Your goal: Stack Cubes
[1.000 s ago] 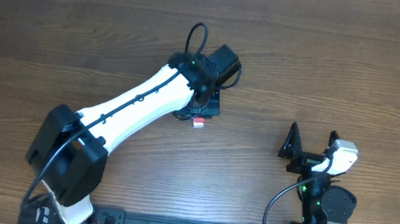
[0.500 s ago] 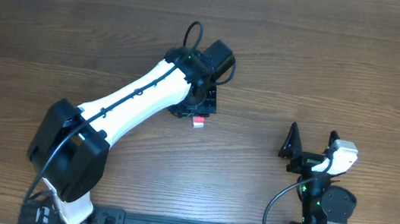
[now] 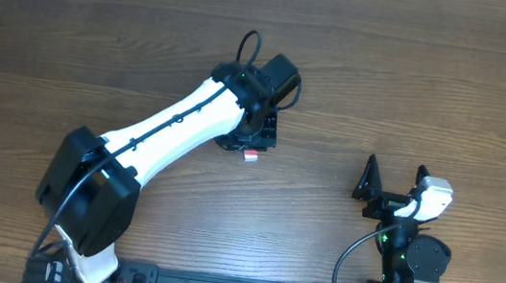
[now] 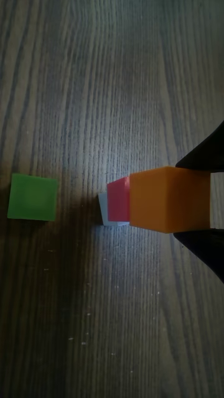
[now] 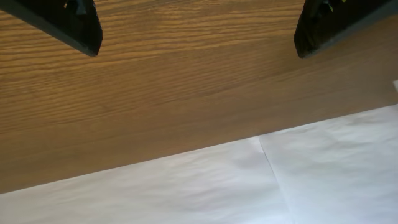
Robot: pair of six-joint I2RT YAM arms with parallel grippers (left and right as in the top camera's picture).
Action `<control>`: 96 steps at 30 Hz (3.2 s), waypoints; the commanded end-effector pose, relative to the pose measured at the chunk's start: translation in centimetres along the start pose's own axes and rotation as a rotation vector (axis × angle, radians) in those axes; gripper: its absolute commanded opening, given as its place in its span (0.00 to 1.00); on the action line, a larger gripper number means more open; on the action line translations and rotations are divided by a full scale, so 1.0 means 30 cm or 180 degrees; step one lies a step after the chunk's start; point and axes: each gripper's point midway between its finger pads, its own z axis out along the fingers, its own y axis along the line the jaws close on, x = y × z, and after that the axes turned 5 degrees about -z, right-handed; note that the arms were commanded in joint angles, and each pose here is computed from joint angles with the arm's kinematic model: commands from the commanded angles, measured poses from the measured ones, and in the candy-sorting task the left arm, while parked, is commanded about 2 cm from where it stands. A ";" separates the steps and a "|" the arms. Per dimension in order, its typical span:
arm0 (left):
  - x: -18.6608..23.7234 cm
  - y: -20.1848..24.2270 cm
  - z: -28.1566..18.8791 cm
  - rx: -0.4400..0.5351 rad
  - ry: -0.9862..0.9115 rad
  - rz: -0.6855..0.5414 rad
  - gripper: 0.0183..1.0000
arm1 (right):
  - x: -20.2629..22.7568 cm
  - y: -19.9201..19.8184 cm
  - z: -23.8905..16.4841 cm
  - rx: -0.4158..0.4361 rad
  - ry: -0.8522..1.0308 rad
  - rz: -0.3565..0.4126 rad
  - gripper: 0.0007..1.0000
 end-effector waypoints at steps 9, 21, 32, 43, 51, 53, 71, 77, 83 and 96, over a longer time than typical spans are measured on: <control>-0.001 -0.021 0.018 0.0019 0.0075 0.0049 0.02 | 0.005 0.007 0.000 -0.0044 -0.0007 -0.0003 0.99; 0.003 -0.023 0.020 0.0021 0.0088 0.0055 0.02 | 0.005 0.007 0.000 -0.0044 -0.0007 -0.0003 0.99; 0.005 -0.019 0.039 -0.0017 0.0122 0.0053 0.02 | 0.005 0.007 0.000 -0.0044 -0.0007 -0.0003 0.99; 0.005 -0.019 0.042 -0.0022 0.0127 0.0051 0.02 | 0.005 0.007 0.000 -0.0044 -0.0007 -0.0003 0.99; 0.007 -0.020 0.043 -0.0017 0.0137 0.0051 0.26 | 0.005 0.007 0.000 -0.0044 -0.0007 -0.0003 0.99; 0.007 -0.020 0.043 -0.0017 0.0137 0.0051 0.32 | 0.005 0.007 0.000 -0.0044 -0.0007 -0.0003 0.99; 0.004 -0.018 0.043 -0.0025 0.0123 0.0001 0.89 | 0.005 0.007 0.000 -0.0044 -0.0007 -0.0003 0.99; -0.020 -0.040 0.006 0.0098 -0.0027 -0.0001 1.00 | 0.005 0.007 0.000 -0.0044 -0.0007 -0.0003 0.99; -0.117 -0.063 -0.137 0.0335 -0.0657 -0.0110 1.00 | 0.005 0.007 0.000 -0.0044 -0.0007 -0.0004 0.99; -0.308 0.062 -0.775 0.1164 -0.2484 -0.0299 1.00 | 0.005 0.007 0.000 -0.0044 -0.0007 -0.0003 0.99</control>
